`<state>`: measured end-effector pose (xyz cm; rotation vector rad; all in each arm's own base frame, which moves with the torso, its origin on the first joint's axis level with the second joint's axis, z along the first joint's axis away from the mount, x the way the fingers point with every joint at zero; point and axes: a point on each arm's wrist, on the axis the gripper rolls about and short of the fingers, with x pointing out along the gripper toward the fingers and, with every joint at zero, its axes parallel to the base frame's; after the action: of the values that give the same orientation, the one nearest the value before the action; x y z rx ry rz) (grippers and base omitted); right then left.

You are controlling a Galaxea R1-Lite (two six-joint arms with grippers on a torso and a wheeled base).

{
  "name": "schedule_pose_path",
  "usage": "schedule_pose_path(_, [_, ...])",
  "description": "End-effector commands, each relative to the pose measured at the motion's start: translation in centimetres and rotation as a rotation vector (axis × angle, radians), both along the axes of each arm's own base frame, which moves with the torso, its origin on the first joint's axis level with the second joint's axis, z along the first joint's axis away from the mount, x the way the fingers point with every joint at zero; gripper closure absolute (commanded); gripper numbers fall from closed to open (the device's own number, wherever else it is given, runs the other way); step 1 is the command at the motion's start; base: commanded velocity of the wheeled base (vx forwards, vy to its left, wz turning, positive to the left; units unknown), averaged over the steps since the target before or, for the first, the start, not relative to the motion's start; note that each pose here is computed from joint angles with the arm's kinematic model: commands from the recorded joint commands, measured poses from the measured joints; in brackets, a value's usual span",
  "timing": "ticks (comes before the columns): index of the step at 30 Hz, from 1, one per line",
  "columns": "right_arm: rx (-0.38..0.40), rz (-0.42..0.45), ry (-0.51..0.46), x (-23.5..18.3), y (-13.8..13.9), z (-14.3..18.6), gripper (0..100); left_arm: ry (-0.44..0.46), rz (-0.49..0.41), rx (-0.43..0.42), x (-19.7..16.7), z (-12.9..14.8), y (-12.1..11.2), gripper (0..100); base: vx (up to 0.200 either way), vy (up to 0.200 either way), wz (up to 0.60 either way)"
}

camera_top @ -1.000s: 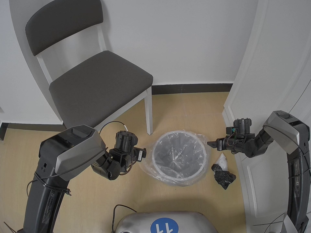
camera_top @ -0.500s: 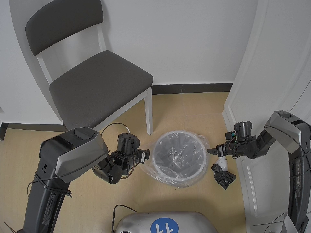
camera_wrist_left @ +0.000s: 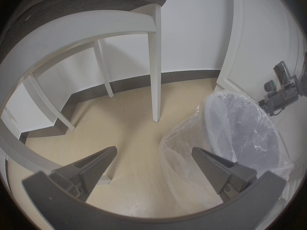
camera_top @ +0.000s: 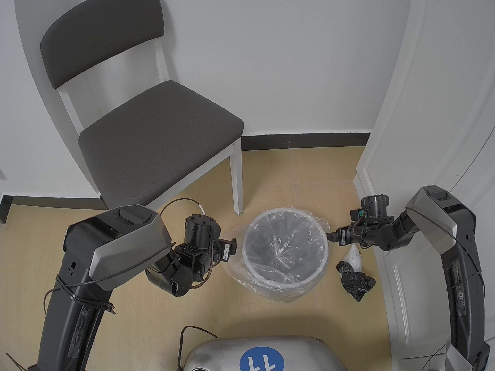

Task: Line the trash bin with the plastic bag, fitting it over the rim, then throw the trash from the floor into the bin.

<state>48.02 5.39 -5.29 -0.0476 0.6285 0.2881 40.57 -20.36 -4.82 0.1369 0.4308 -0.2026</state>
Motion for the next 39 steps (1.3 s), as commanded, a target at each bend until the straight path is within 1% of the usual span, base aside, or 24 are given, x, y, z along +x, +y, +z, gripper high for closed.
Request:
schedule_pose_path(1, [-0.026, -0.023, 0.033, 3.1, 0.0, -4.7, 0, -0.007, 0.002, -0.002, -0.2, -0.2, 0.2, 0, 0.000, 0.000, 0.00])
schedule_pose_path(6, [-0.025, -0.022, 0.022, 5.4, 0.2, -5.2, 0, -0.021, -0.006, -0.007, -0.6, -0.3, 0.0, 0, 0.000, 0.000, 0.00])
schedule_pose_path(7, [-0.027, -0.023, 0.032, 5.4, 0.2, -5.5, 0, -0.022, -0.009, -0.009, -0.6, -0.3, -0.2, 0, 0.000, 0.000, 0.00])
schedule_pose_path(8, [-0.030, -0.023, 0.068, 5.0, 0.1, -7.0, 0, -0.026, -0.012, -0.012, -0.8, -0.3, -0.2, 0, 0.000, 0.000, 0.00])
schedule_pose_path(10, [-0.028, -0.017, 0.079, 4.9, 0.1, -7.3, 0, -0.032, -0.015, -0.014, -1.1, -0.4, -0.3, 0, 0.000, 0.000, 0.00])
schedule_pose_path(13, [-0.025, -0.015, 0.072, 5.0, 0.1, -7.5, 0, -0.045, -0.021, -0.021, -1.4, -0.4, -0.5, 0, 0.000, 0.000, 0.00])
schedule_pose_path(17, [-0.009, -0.023, 0.026, 5.4, 0.1, -6.5, 0, -0.060, -0.032, -0.029, -2.0, -0.4, -0.7, 0, 0.000, 0.000, 0.00])
schedule_pose_path(20, [0.012, -0.042, -0.028, 5.9, 0.1, -4.7, 0, -0.074, -0.039, -0.037, -2.3, 0.0, -1.0, 0, 0.000, 0.000, 0.00])
schedule_pose_path(21, [0.015, -0.047, -0.051, 6.1, -0.1, -3.4, 0, -0.075, -0.043, -0.037, -2.4, 0.2, -1.0, 0, 0.000, 0.000, 0.00])
schedule_pose_path(23, [0.016, -0.047, -0.055, 6.1, -0.1, -3.2, 0, -0.076, -0.043, -0.038, -2.4, 0.2, -1.0, 0, 0.000, 0.000, 0.00])
schedule_pose_path(24, [0.007, -0.066, -0.077, 5.7, -1.2, 0.4, 0, -0.076, -0.055, -0.039, -2.9, 0.7, -1.3, 0, 0.000, 0.000, 0.00])
schedule_pose_path(25, [-0.006, -0.071, -0.069, 5.1, -1.7, 1.3, 0, -0.076, -0.058, -0.039, -3.1, 0.9, -1.4, 0, 0.000, 0.000, 0.00])
schedule_pose_path(26, [-0.035, -0.069, -0.062, 4.4, -2.4, 2.3, 0, -0.080, -0.062, -0.043, -3.3, 1.1, -1.5, 0, 0.000, 0.000, 0.00])
schedule_pose_path(29, [-0.177, -0.018, -0.052, 1.9, -5.2, 4.8, 0, -0.104, -0.076, -0.056, -3.6, 2.1, -2.1, 0, 0.000, 0.000, 0.00])
schedule_pose_path(30, [-0.223, 0.003, -0.062, 1.2, -6.1, 5.7, 0, -0.111, -0.086, -0.057, -3.6, 2.5, -2.5, 0, 0.000, 0.000, 0.00])
schedule_pose_path(32, [-0.279, 0.020, -0.094, 0.2, -7.3, 7.5, 0, -0.120, -0.115, -0.058, -4.0, 3.3, -3.6, 0, 0.000, 0.000, 0.00])
schedule_pose_path(33, [-0.279, 0.020, -0.094, 0.2, -7.3, 7.5, 0, -0.120, -0.115, -0.058, -4.0, 3.3, -3.6, 0, 0.000, 0.000, 0.00])
schedule_pose_path(34, [-0.280, 0.010, -0.136, -0.5, -7.4, 9.1, 0, -0.102, -0.149, -0.048, -4.9, 3.8, -4.8, 0, 0.000, 0.000, 0.00])
schedule_pose_path(36, [-0.269, 0.004, -0.187, -1.4, -7.4, 10.9, 0, -0.071, -0.189, -0.033, -5.9, 4.6, -6.0, 0, 0.000, 0.000, 0.00])
schedule_pose_path(39, [-0.250, 0.016, -0.238, -2.4, -7.4, 12.5, 0, -0.047, -0.220, -0.018, -6.1, 5.4, -7.6, 0, 0.000, 0.000, 0.00])
